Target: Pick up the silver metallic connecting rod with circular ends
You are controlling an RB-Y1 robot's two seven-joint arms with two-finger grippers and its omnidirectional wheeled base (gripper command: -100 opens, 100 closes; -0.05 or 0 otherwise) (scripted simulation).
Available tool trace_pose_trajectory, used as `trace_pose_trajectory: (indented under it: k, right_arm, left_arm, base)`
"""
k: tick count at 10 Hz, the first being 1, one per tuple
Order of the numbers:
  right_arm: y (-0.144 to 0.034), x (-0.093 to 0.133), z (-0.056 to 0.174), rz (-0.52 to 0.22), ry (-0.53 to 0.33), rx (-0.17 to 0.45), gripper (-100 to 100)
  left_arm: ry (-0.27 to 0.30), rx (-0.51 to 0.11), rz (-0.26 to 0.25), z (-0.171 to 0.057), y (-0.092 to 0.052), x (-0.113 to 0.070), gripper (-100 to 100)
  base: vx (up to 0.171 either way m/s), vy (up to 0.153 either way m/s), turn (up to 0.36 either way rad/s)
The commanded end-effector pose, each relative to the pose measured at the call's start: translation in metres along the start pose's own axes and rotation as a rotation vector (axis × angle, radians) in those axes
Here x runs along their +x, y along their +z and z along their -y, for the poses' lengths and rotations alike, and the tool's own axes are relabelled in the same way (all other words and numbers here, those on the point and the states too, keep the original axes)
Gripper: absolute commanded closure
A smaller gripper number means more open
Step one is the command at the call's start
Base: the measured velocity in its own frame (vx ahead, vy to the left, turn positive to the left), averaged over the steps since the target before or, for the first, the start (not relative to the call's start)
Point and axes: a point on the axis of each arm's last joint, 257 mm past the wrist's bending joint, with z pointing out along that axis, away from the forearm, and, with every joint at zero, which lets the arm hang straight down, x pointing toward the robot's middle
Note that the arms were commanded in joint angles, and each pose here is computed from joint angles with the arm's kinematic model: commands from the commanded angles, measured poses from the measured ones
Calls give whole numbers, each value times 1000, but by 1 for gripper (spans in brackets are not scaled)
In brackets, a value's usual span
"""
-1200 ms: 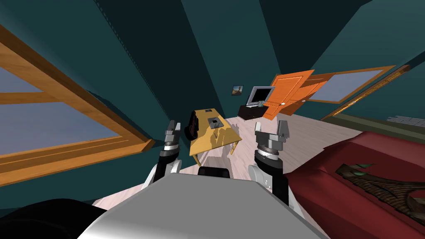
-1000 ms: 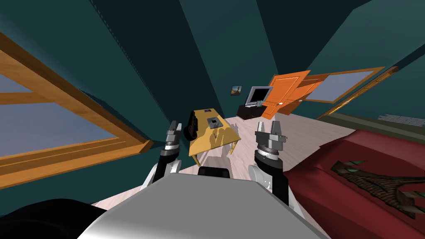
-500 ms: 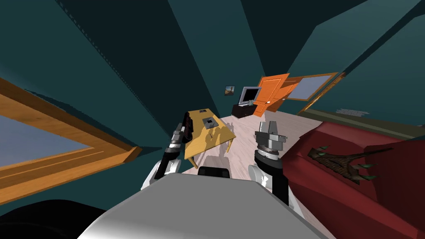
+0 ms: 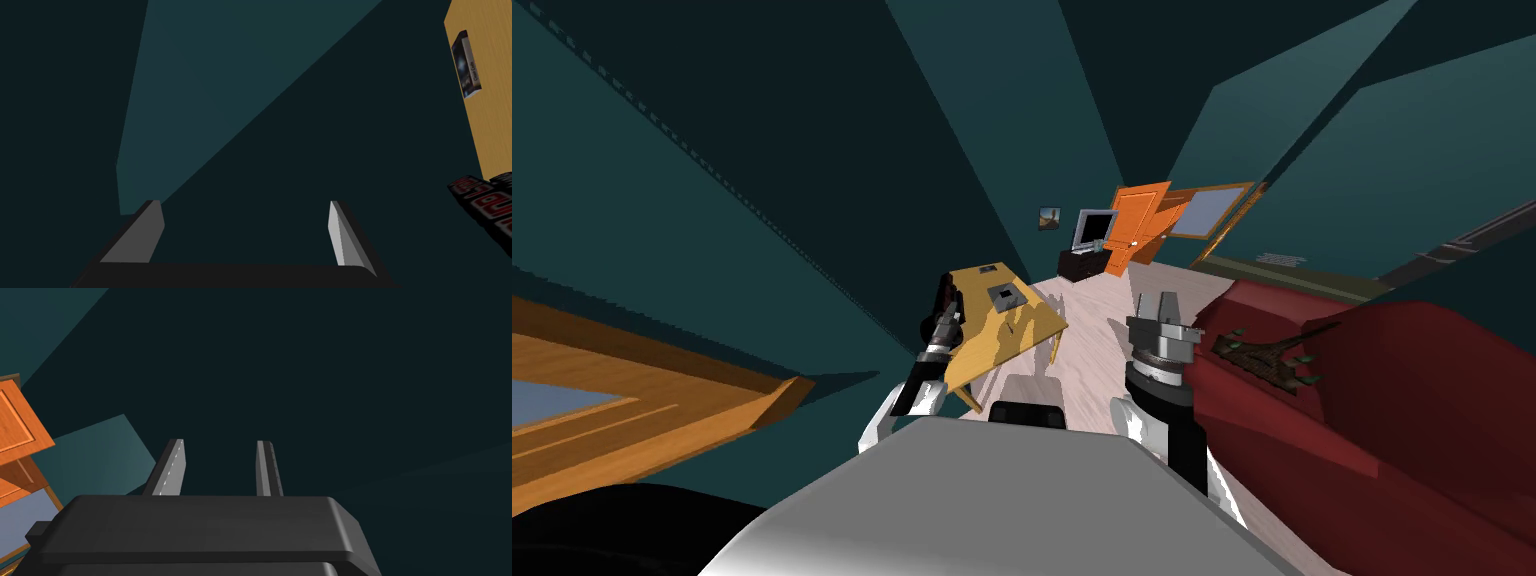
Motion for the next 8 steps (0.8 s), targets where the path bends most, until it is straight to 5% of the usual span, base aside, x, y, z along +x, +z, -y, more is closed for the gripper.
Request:
trace_pose_trajectory:
  k: [1, 8]
  right_arm:
    - [0, 0, 0, 0, 0, 0, 0]
    - [0, 0, 0, 0, 0, 0, 0]
  left_arm:
    - [-2, -67, -10, -28, 1, -4, -100]
    - [-6, -279, -34, -110, -6, -7, -100]
  base:
    - [8, -33, -238]
    - [7, -19, -179]
